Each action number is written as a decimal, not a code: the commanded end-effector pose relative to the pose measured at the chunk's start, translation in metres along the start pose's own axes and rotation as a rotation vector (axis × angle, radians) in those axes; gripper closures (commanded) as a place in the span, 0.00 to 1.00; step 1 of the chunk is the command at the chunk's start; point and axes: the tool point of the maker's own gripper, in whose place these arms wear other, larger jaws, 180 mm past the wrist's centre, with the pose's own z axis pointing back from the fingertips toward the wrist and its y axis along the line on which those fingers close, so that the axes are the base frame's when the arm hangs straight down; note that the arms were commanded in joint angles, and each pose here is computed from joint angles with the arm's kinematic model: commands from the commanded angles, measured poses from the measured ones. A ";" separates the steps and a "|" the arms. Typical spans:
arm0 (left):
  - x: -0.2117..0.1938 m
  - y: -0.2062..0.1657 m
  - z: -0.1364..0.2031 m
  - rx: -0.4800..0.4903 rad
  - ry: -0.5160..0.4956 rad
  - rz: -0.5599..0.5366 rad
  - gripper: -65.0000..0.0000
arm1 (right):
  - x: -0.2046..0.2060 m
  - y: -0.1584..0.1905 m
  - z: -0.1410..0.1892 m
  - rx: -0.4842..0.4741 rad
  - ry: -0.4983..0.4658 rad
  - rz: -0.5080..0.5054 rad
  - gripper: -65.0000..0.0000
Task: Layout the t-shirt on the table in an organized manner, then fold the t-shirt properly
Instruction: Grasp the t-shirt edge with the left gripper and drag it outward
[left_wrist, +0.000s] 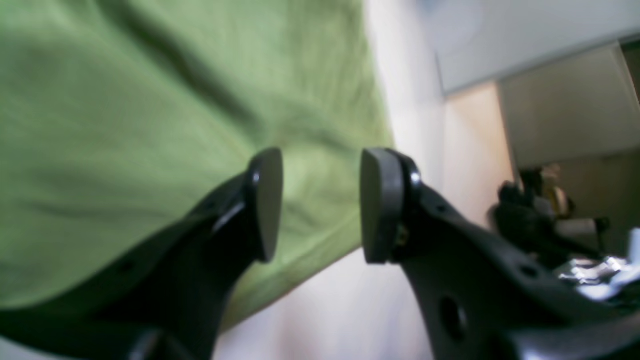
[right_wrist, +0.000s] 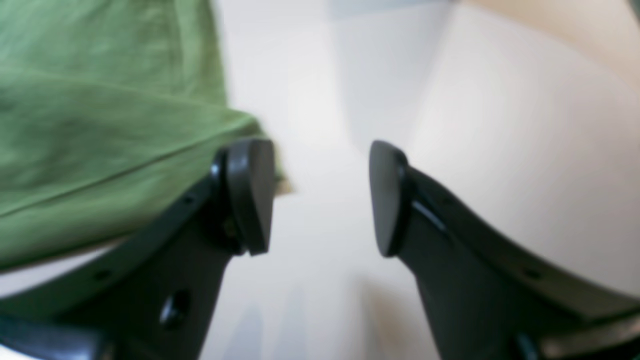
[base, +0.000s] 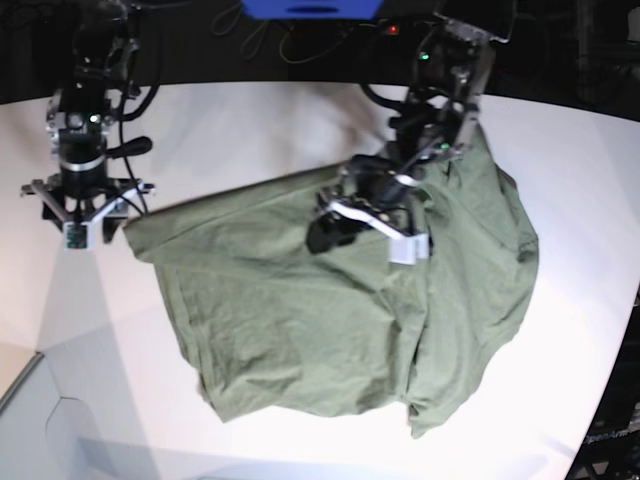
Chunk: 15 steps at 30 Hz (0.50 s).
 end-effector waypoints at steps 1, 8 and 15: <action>0.001 -0.013 -0.013 -0.030 0.004 0.005 0.61 | 0.018 -0.012 0.000 -0.035 -0.065 -0.006 0.52; -0.034 0.016 -0.031 0.037 0.140 -0.042 0.86 | 0.020 -0.033 0.001 -0.076 -0.070 0.014 0.52; 0.007 0.111 0.016 0.253 0.128 -0.143 1.00 | 0.016 -0.040 0.002 -0.096 -0.062 0.006 0.52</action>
